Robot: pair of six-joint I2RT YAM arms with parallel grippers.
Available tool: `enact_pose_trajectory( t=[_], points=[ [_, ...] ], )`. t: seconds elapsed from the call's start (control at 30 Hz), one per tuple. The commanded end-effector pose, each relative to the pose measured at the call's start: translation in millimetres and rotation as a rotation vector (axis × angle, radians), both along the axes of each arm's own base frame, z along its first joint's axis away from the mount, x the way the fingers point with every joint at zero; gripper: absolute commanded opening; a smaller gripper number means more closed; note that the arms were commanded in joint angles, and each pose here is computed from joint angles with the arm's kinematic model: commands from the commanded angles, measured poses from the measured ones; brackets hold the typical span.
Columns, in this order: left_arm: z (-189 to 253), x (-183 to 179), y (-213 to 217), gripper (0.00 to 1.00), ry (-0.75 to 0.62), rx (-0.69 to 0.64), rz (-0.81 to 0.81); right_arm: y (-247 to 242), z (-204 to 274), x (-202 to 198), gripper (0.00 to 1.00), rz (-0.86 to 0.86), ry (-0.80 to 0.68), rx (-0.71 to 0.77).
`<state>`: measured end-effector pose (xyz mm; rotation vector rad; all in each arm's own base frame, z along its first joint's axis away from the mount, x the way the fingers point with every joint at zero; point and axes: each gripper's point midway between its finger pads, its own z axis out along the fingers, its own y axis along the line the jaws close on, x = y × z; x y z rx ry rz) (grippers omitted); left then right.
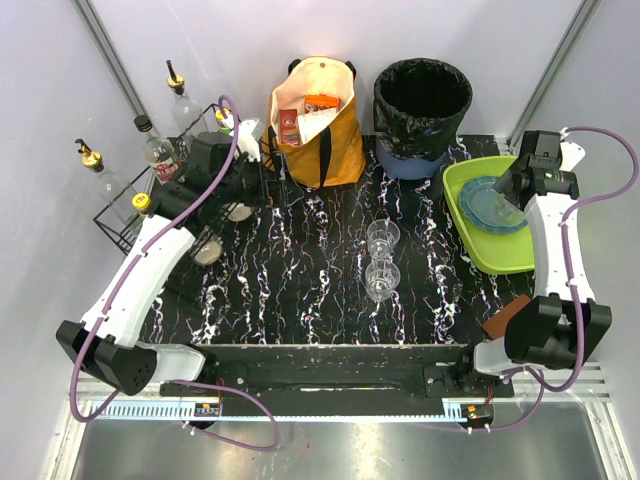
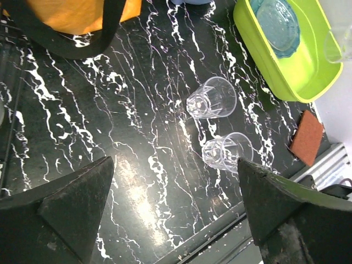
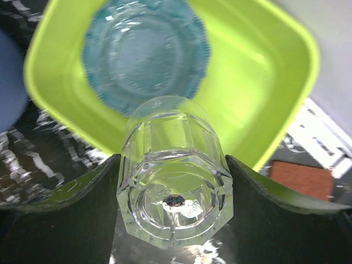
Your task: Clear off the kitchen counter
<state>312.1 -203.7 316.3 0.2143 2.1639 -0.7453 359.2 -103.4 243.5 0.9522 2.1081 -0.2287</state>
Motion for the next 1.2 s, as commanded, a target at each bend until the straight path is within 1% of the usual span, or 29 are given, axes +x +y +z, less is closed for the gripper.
enact_pose_trajectory(
  t=[0.0,0.1,0.2,0.37,0.63,0.93,1.07,1.17],
  points=[
    [17,5,15,0.99,-0.091,0.053,0.05,-59,12,-24,0.0,-0.169,0.099,-0.243],
    [21,7,13,0.99,-0.089,0.043,0.045,-84,1,-28,0.0,-0.221,0.142,-0.283],
    [23,8,9,0.99,-0.081,0.028,0.037,-108,-12,-28,0.0,-0.268,0.151,-0.287],
    [20,9,6,0.99,-0.064,0.019,0.035,-134,-35,-23,0.0,-0.307,0.167,-0.236],
    [17,12,5,0.99,-0.052,0.018,0.038,-133,-76,-5,0.0,-0.272,0.188,-0.17],
    [10,15,3,0.99,-0.039,0.029,0.033,-140,-116,7,0.0,-0.252,0.22,-0.153],
    [8,20,10,0.99,-0.038,0.046,0.078,-141,-135,14,0.0,-0.23,0.261,-0.134],
    [8,21,10,0.99,-0.036,0.049,0.082,-147,-140,15,0.0,-0.245,0.284,-0.15]
  ],
)
